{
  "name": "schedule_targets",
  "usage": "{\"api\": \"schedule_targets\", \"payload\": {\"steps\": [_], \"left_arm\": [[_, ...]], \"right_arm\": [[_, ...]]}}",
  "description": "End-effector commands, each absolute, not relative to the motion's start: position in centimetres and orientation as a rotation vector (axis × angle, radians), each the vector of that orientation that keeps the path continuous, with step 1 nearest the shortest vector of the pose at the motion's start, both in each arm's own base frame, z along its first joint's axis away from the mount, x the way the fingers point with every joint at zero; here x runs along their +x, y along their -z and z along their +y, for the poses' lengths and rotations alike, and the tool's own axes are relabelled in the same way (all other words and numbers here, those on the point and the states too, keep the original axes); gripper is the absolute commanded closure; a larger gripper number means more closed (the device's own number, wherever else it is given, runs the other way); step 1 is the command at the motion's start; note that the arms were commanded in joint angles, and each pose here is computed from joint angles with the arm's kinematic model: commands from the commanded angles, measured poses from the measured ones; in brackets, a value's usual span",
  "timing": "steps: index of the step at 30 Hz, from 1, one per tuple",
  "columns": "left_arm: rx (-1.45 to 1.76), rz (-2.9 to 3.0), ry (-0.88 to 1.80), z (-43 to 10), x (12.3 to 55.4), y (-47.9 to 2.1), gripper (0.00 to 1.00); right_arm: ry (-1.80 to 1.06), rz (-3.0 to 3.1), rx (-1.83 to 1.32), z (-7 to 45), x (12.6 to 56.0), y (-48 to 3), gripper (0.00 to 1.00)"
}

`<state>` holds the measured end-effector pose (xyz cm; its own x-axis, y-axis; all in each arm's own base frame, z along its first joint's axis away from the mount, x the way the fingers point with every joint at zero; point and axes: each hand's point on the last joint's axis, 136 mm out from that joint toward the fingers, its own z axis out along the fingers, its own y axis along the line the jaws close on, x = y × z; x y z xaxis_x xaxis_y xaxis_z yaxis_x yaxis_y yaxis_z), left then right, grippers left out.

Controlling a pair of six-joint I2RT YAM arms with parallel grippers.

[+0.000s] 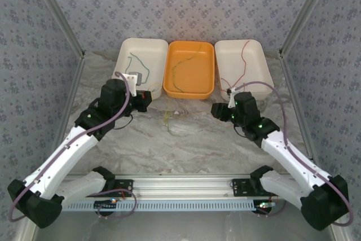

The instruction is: Untangle the cables

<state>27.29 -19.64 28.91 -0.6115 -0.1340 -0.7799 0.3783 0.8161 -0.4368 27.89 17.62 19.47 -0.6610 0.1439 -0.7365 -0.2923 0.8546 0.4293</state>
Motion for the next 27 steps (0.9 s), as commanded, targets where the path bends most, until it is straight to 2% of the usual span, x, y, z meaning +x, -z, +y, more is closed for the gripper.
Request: {"api": "schedule_targets", "payload": {"steps": [1, 6, 11, 15, 19, 23, 27], "left_arm": [[0.225, 2.067, 0.797, -20.4, 26.6, -29.9, 1.00], [0.219, 2.082, 0.794, -20.3, 26.3, -29.3, 1.00], [0.209, 2.083, 0.793, -20.0, 26.0, -29.0, 1.00], [0.207, 2.084, 0.794, -19.9, 25.9, -29.2, 1.00], [0.200, 2.079, 0.811, -19.9, 25.7, -29.3, 1.00], [0.199, 2.075, 0.820, -19.8, 25.4, -29.4, 1.00], [0.200, 2.074, 0.837, -20.0, 25.2, -29.4, 1.00]], "right_arm": [[-0.745, 2.143, -0.363, 21.8, 26.8, -18.7, 0.57], [-0.770, 2.167, -0.599, 27.8, 23.9, -15.4, 0.62], [-0.763, 2.116, -0.645, 32.3, 22.7, -13.5, 0.62], [-0.802, 2.072, -0.597, 34.9, 22.8, -13.2, 0.63], [-0.850, 2.072, -0.440, 35.6, 24.1, -13.2, 0.70], [-0.959, 2.019, -0.319, 36.2, 24.6, -15.1, 0.67], [-1.013, 2.002, -0.310, 37.3, 24.8, -17.1, 0.68]]}}
